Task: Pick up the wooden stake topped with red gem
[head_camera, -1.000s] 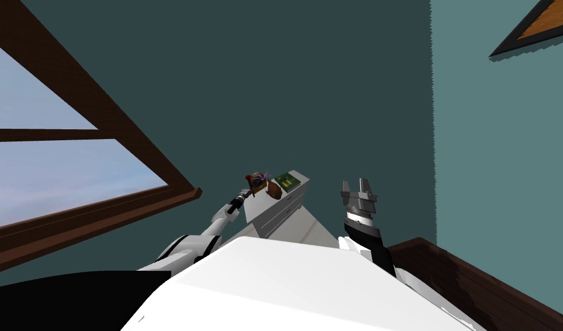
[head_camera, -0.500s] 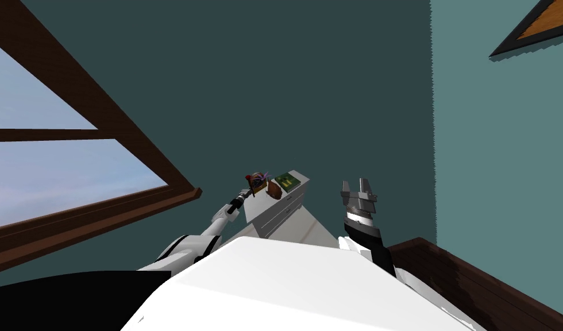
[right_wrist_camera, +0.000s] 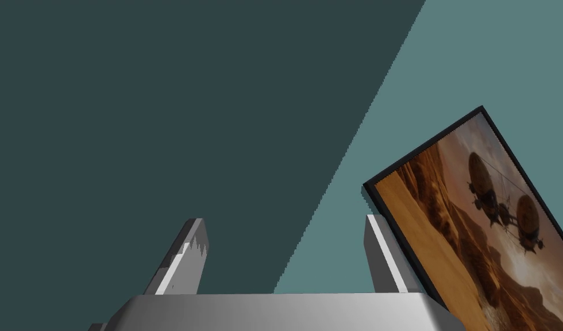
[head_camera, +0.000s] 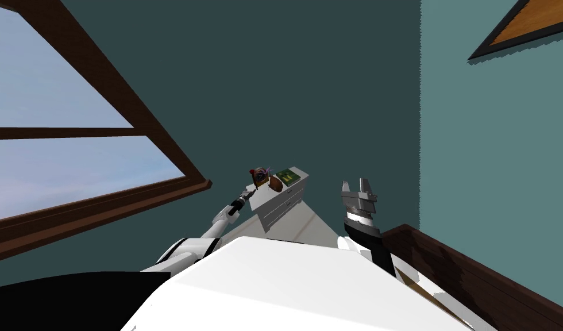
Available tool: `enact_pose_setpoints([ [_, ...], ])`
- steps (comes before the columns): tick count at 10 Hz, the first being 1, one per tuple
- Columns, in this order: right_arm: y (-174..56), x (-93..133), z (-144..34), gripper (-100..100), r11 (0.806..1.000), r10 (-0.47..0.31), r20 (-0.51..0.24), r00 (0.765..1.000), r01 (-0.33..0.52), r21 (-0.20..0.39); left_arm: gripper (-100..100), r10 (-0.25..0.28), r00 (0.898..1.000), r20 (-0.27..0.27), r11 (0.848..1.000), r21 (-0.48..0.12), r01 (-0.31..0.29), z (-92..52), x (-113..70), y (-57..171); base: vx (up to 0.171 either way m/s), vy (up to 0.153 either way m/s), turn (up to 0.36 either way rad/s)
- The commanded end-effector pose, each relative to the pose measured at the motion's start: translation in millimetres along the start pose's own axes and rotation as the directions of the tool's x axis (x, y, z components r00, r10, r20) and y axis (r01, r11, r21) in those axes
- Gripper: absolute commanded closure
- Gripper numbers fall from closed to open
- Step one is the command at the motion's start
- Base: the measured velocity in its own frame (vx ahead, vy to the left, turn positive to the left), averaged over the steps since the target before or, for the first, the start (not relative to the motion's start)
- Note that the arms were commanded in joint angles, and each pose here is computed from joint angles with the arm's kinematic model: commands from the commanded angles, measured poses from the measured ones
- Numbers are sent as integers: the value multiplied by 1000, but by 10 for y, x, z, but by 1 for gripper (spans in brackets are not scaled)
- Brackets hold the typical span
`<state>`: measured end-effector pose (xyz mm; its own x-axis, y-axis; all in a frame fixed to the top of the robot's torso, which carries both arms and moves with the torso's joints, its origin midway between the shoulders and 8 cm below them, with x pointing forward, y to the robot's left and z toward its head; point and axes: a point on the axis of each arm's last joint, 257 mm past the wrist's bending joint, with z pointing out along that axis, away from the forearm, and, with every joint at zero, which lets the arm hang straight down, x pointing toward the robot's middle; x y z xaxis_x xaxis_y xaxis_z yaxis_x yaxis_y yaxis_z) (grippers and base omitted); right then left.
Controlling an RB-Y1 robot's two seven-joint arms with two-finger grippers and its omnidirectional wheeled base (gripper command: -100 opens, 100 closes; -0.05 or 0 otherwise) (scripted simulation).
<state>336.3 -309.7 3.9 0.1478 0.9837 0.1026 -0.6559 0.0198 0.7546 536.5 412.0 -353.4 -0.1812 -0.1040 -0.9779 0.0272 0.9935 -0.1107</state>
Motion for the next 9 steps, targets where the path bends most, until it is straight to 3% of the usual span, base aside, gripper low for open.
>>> enact_pose_setpoints([
  [1,0,0,0,0,1000,0,0,1000,0,0,-100,0,1000,-16,1000,-19,0,-6,20,67,-164,31,66],
  [2,0,0,0,0,1000,0,0,1000,0,0,-100,-5,1000,0,1000,-26,5,71,-154,146,-20,4,-110],
  [3,-1,0,-1,0,1000,0,0,1000,0,0,-100,-5,1000,0,1000,-26,5,71,-154,146,57,-19,-78],
  [4,-1,-1,-1,0,1000,0,0,1000,0,0,-100,-3,1000,17,1000,-14,3,134,-286,140,105,-37,-110],
  [7,-1,-2,-2,0,1000,-1,0,1000,1,1,-100,6,999,50,1000,-8,-6,215,-532,194,171,38,-97],
  [8,0,-2,-2,0,1000,-1,0,1000,1,1,-100,3,999,43,1000,-9,-2,198,-465,178,84,44,-11],
  [9,0,-2,-2,0,1000,-1,0,1000,1,0,0,4,999,45,1000,-7,-4,201,-479,180,15,7,0],
])
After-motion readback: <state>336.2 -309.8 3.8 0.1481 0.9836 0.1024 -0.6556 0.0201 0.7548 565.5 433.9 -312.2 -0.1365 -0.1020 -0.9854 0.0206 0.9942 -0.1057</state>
